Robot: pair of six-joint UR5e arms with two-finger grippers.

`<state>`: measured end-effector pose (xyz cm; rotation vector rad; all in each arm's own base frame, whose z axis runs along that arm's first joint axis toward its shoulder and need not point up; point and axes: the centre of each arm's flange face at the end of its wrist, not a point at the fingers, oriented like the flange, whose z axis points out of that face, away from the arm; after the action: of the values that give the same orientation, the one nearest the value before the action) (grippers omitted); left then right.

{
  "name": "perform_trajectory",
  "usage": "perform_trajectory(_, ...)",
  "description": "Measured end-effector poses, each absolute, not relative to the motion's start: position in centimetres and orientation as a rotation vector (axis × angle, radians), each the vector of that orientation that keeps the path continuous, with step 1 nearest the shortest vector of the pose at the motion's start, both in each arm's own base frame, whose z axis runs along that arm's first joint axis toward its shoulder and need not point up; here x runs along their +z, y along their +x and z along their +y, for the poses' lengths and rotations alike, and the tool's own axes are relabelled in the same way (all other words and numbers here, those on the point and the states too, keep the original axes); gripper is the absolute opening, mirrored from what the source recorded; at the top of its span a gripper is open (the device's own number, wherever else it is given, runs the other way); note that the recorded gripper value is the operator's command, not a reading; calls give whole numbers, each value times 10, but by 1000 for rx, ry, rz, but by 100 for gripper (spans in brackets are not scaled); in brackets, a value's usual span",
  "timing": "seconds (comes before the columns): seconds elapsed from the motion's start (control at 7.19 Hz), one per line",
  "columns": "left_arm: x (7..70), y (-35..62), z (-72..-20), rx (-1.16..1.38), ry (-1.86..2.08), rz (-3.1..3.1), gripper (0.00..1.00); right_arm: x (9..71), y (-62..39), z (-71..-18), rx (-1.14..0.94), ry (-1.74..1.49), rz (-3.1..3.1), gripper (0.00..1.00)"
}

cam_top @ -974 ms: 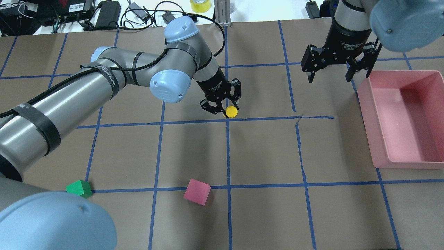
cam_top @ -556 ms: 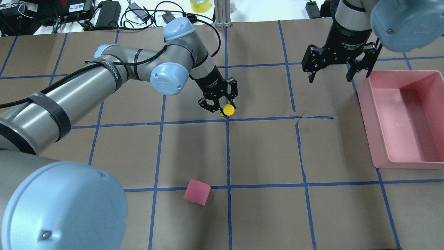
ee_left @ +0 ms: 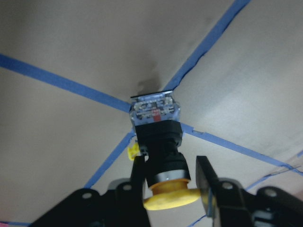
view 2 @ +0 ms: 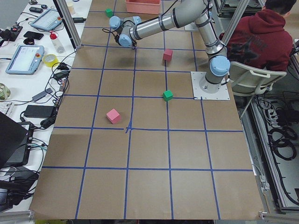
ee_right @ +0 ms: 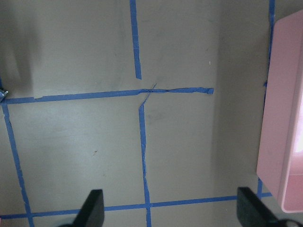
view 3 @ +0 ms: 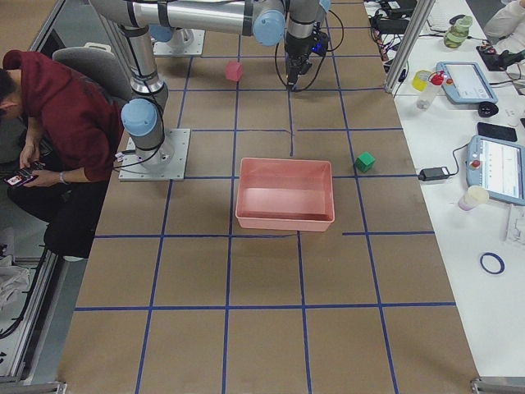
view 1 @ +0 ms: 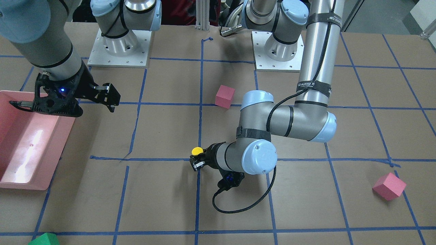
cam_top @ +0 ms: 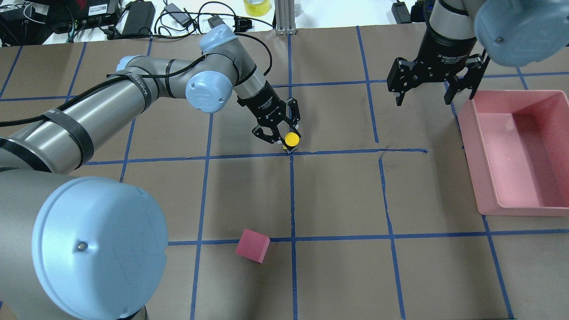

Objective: Align button upright

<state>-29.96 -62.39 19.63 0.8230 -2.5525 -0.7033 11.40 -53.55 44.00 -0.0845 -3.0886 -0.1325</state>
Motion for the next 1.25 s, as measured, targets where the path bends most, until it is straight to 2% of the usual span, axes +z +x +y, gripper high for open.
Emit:
perform_trajectory(0.14,194,-299,-626,-727,832,-2540,69,440,114,-535,-133,-84,-3089,100)
perform_trajectory(0.42,194,-291,-630,-735,842,-2535,81,440,114,-536,-132,-84,-3089,100)
perform_trajectory(0.7,208,-275,-639,-709,852,-2536,85,440,114,-536,-132,-84,-3088,100)
perform_trajectory(0.97,262,-245,-647,-612,817,-2610,91,440,114,-535,-132,-84,-3086,100)
perform_trajectory(1.25,344,-206,-624,-482,617,-2766,100,440,114,-535,-132,-84,-3086,100)
